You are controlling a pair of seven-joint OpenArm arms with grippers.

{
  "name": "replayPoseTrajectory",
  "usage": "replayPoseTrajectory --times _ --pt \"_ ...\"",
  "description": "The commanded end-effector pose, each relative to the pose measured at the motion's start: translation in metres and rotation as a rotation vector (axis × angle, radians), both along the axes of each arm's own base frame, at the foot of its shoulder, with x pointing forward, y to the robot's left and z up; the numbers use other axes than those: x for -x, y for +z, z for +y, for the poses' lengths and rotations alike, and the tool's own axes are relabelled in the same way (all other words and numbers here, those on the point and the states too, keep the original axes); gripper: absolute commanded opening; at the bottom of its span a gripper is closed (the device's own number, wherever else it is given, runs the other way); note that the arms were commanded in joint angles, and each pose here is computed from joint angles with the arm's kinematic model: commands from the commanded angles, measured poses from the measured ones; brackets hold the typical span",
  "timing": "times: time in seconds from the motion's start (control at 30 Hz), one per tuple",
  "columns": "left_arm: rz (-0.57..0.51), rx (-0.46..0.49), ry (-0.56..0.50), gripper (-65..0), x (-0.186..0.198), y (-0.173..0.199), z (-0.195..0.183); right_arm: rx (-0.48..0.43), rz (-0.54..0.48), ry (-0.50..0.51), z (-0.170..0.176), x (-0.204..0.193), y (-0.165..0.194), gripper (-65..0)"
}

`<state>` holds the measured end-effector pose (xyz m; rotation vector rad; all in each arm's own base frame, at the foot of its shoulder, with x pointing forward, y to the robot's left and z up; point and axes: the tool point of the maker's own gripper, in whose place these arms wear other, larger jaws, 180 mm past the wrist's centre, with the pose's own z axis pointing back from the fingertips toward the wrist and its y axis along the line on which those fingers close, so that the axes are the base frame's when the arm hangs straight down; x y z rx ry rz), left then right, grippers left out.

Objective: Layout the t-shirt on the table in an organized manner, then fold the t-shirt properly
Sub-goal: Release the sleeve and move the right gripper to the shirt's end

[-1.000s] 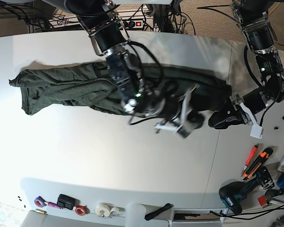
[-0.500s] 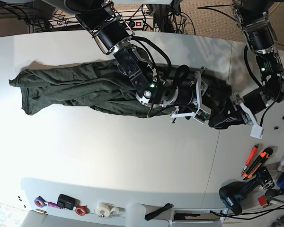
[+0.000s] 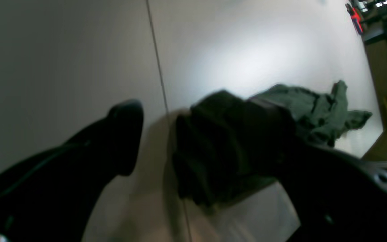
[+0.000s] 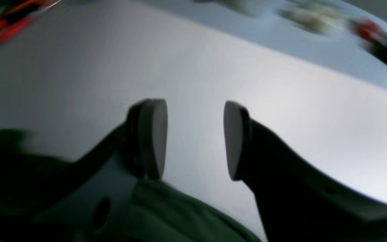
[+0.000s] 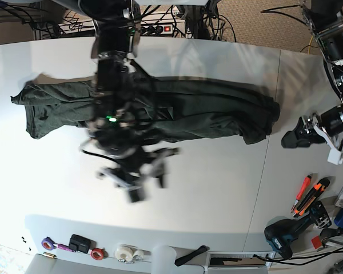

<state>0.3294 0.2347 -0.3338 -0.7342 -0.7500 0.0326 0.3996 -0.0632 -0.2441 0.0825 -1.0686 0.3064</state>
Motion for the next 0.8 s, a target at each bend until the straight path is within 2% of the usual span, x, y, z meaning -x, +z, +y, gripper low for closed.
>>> replayPoseTrajectory --times 0.0,0.2,0.37,0.53,0.77 --pt "-0.022 0.001 0.015 -18.1 -0.002 0.010 0.007 -0.001 -0.036 -0.044 -0.019 -0.004 0.009 -37.5" --pt "0.066 0.040 0.027 -18.2 0.024 -0.015 0.002 0.079 0.062 -0.308 -0.146 0.028 -0.028 -37.5" --pt "0.089 0.090 0.015 -18.2 0.029 -0.025 -0.016 0.074 0.084 -0.457 -0.220 0.061 -0.033 -37.5" --pt "0.134 0.117 -0.085 -18.2 0.035 -0.041 -0.063 0.039 0.064 -0.517 -0.260 0.081 -0.024 -37.5" --pt "0.137 0.151 -0.110 -18.2 0.027 -0.045 -0.098 -0.082 0.004 -0.527 -0.273 0.090 -0.012 -37.5"
